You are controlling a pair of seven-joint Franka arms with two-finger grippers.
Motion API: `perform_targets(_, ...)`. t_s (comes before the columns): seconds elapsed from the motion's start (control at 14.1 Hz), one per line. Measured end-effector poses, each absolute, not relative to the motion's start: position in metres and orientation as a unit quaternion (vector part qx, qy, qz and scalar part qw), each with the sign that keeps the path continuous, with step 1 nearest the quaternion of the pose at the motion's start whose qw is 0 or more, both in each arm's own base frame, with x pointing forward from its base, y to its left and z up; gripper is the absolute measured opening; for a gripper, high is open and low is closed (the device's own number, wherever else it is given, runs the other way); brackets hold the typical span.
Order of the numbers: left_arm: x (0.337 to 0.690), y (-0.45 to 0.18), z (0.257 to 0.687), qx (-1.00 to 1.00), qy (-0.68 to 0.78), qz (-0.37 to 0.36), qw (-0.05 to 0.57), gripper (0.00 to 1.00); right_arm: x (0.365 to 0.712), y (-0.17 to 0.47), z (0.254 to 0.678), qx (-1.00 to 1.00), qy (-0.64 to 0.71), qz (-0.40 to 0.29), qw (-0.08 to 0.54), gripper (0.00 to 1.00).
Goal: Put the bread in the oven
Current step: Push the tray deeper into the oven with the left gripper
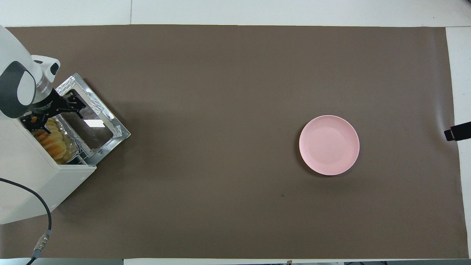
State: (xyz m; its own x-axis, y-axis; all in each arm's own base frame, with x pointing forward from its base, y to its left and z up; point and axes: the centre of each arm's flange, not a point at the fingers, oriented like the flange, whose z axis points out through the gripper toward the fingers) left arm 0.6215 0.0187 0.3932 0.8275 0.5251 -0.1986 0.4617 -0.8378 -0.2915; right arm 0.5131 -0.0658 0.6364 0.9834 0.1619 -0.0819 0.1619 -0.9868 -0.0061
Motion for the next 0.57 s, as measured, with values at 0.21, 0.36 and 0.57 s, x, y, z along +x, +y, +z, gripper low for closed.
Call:
perform_targets(0.21, 0.624, 0.018, 0.400, -0.950, -0.260, 0.130, 0.115, 1.00, 0.513, -0.066, 0.636, 0.996, 0.081, -0.041, 0.000, 1.00)
perform_targets(0.36, 0.627, 0.016, 0.410, -0.951, -0.260, 0.124, 0.113, 1.00, 0.513, -0.066, 0.636, 0.996, 0.081, -0.041, 0.000, 1.00)
perform_targets(0.57, 0.634, 0.011, 0.433, -0.953, -0.259, 0.110, 0.109, 1.00, 0.513, -0.066, 0.636, 0.996, 0.081, -0.041, 0.000, 1.00)
